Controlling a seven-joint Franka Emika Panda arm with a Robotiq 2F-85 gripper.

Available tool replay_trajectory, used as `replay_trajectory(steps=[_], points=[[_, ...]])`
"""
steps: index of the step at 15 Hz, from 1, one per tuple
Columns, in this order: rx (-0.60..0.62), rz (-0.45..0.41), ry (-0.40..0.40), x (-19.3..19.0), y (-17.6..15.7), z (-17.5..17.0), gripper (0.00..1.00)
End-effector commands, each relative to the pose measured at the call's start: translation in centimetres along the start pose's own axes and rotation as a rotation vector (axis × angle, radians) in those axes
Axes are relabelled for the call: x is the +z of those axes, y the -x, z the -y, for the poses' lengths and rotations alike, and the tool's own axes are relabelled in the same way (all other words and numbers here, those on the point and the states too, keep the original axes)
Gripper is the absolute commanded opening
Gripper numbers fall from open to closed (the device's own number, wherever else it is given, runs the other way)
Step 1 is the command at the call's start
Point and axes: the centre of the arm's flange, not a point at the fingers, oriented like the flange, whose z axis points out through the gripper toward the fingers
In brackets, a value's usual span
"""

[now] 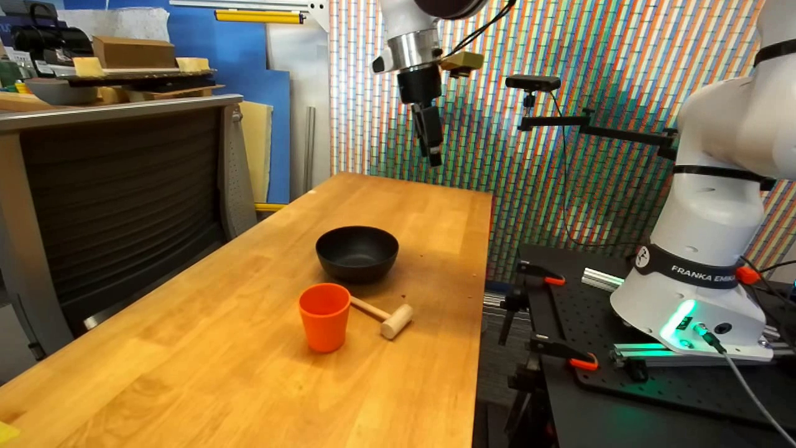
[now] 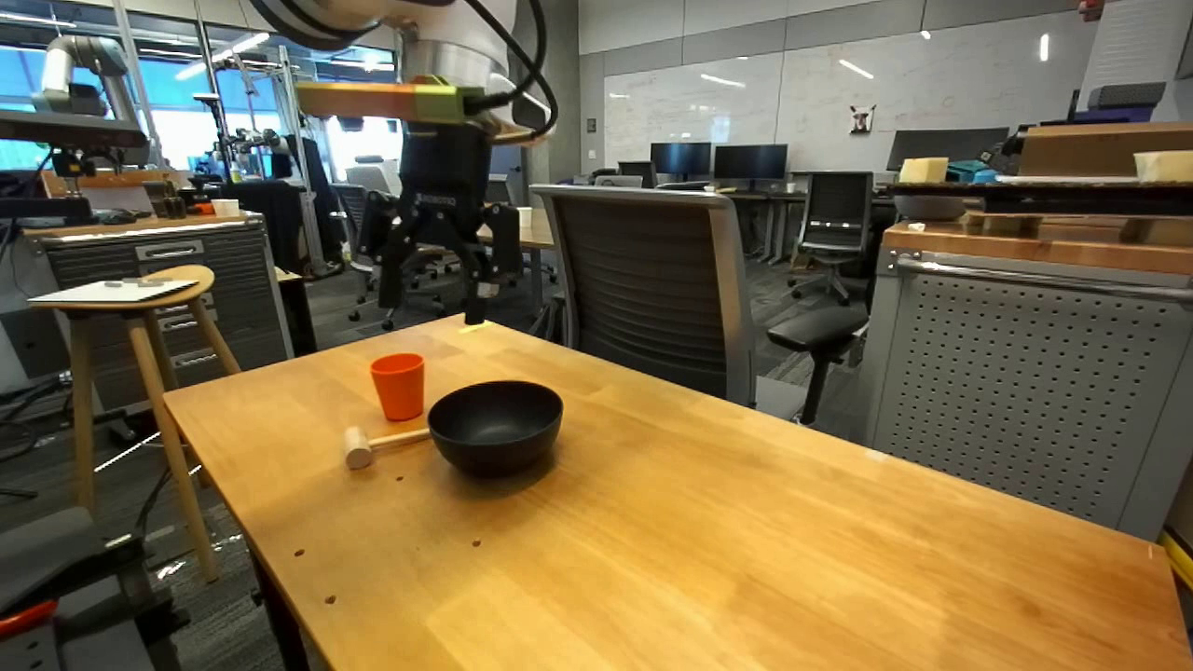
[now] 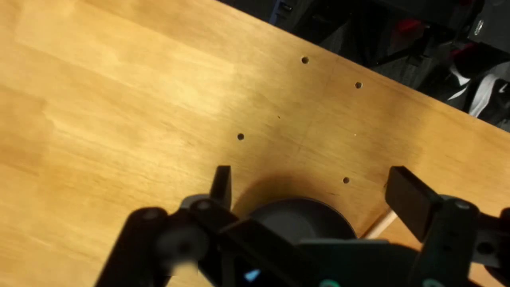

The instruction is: Put the cup in the bowl

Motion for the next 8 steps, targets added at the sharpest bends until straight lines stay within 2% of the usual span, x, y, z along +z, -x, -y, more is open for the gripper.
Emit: replay_trajectory(steps=[1,5,8], points=[[-0.187,0.068,0.017,0.3,-9.7,1.1,1.0],[-0.358,0.116,0.035,2.6,-18.6,5.3,1.0],[-0.448,0.154,0.03,4.1,-24.2,8.2,1.0]])
